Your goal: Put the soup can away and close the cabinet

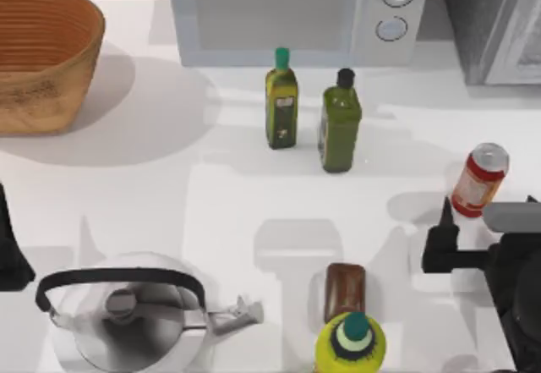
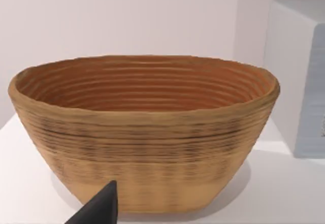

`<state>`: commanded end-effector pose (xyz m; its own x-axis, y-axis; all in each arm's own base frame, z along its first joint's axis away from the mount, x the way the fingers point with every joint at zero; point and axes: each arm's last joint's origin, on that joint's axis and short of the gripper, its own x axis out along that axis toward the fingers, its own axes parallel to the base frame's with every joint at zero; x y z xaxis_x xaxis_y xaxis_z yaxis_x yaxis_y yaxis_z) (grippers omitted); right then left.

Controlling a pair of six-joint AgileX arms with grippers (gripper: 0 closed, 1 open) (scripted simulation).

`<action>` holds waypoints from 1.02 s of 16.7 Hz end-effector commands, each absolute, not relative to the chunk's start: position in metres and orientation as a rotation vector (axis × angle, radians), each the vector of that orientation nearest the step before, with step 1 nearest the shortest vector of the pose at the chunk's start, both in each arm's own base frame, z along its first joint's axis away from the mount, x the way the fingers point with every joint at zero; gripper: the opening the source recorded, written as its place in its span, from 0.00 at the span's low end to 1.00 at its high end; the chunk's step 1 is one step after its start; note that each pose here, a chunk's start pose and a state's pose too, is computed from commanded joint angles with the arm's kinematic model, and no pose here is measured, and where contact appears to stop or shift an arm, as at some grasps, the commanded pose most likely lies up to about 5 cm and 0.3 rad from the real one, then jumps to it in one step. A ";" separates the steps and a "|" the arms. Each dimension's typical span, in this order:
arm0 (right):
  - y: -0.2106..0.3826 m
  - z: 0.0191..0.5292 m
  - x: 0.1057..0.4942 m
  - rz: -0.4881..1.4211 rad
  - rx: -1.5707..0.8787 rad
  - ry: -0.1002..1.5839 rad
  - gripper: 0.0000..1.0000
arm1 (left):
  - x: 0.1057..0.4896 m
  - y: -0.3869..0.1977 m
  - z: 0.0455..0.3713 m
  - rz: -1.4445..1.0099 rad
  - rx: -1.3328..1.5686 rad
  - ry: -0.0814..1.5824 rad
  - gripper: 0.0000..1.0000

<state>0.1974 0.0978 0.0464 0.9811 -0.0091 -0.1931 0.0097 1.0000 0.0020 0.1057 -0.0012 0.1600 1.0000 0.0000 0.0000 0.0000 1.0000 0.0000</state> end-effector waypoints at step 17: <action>0.097 0.035 0.256 -0.009 0.003 0.194 1.00 | 0.106 -0.001 0.160 0.000 0.000 0.000 1.00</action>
<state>0.2563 0.0972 0.0349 0.9811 -0.0091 -0.1931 0.0097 1.0000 0.0020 0.1057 -0.0012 0.1600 1.0000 0.0000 0.0000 0.0000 1.0000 0.0000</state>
